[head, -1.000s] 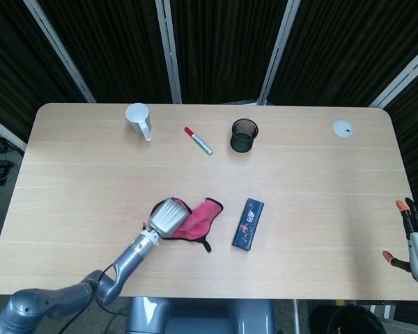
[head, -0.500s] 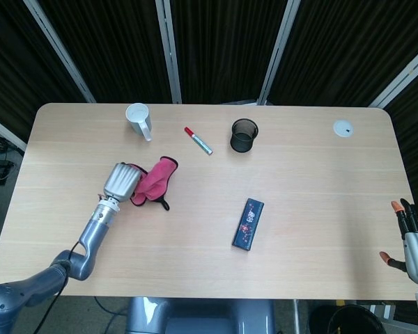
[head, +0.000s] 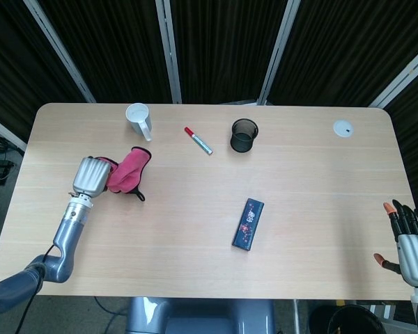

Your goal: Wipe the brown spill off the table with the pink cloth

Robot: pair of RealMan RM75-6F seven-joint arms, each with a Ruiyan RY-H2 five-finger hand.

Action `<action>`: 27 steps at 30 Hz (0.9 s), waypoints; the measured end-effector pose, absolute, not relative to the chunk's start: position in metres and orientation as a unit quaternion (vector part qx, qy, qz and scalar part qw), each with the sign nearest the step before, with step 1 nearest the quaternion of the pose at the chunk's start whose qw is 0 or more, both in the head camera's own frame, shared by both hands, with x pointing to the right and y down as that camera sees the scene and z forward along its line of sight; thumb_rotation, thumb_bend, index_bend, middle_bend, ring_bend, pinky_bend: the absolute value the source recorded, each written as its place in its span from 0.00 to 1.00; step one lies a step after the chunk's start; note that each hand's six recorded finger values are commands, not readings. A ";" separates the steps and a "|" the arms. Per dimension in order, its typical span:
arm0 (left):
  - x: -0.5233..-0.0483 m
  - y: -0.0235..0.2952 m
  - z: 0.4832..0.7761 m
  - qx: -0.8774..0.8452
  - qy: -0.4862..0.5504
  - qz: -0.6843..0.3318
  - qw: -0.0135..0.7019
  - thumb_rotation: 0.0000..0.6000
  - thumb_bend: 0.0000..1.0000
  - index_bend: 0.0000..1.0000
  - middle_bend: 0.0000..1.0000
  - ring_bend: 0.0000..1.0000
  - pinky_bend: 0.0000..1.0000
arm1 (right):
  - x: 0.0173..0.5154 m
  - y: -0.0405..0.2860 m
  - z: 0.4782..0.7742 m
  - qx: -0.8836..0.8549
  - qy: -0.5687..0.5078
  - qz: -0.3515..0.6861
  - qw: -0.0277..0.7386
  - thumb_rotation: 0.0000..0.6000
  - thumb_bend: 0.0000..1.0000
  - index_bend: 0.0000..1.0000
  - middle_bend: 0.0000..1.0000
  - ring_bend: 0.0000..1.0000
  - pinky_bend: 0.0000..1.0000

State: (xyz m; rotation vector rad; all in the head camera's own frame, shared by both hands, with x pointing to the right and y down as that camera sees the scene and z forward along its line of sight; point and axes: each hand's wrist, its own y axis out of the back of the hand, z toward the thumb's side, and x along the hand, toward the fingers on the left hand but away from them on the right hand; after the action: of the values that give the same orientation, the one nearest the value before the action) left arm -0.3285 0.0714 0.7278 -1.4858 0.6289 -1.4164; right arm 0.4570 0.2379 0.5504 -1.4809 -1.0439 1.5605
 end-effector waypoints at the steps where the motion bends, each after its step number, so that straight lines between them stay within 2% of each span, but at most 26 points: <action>1: -0.331 0.074 0.729 -0.609 0.254 -0.583 0.474 1.00 0.08 0.47 0.28 0.29 0.34 | 0.456 0.238 0.550 -0.577 -0.406 0.606 0.368 1.00 0.00 0.03 0.00 0.00 0.00; 2: -0.332 0.076 0.730 -0.612 0.252 -0.585 0.469 1.00 0.04 0.36 0.16 0.17 0.25 | 0.455 0.238 0.550 -0.577 -0.406 0.605 0.368 1.00 0.00 0.03 0.00 0.00 0.00; 4: -0.333 0.080 0.733 -0.621 0.249 -0.588 0.455 1.00 0.00 0.22 0.02 0.03 0.13 | 0.454 0.238 0.549 -0.578 -0.405 0.605 0.369 1.00 0.00 0.03 0.00 0.00 0.00; 8: -0.339 0.082 0.728 -0.619 0.247 -0.590 0.456 1.00 0.00 0.11 0.00 0.00 0.01 | 0.454 0.239 0.550 -0.579 -0.404 0.606 0.367 1.00 0.00 0.03 0.00 0.00 0.00; 12: -0.346 0.080 0.716 -0.600 0.253 -0.592 0.474 1.00 0.00 0.07 0.00 0.00 0.00 | 0.454 0.238 0.550 -0.579 -0.404 0.605 0.367 1.00 0.00 0.03 0.00 0.00 0.00; 18: -0.357 0.084 0.686 -0.604 0.306 -0.576 0.458 1.00 0.00 0.06 0.00 0.00 0.00 | 0.455 0.239 0.553 -0.581 -0.400 0.608 0.365 1.00 0.00 0.03 0.00 0.00 0.00; 24: -0.382 0.117 0.636 -0.595 0.376 -0.557 0.440 1.00 0.00 0.01 0.00 0.00 0.00 | 0.453 0.239 0.555 -0.586 -0.394 0.605 0.368 1.00 0.00 0.02 0.00 0.00 0.00; 27: -0.400 0.151 0.617 -0.589 0.400 -0.555 0.431 1.00 0.00 0.00 0.00 0.00 0.00 | 0.451 0.240 0.555 -0.591 -0.392 0.601 0.369 1.00 0.00 0.00 0.00 0.00 0.00</action>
State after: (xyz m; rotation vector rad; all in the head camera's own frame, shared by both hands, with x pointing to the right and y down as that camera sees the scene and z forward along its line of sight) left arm -0.4001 0.1511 0.6165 -1.4678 0.9987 -1.3834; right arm 0.4508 0.2398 0.5549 -1.5175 -1.0070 1.5426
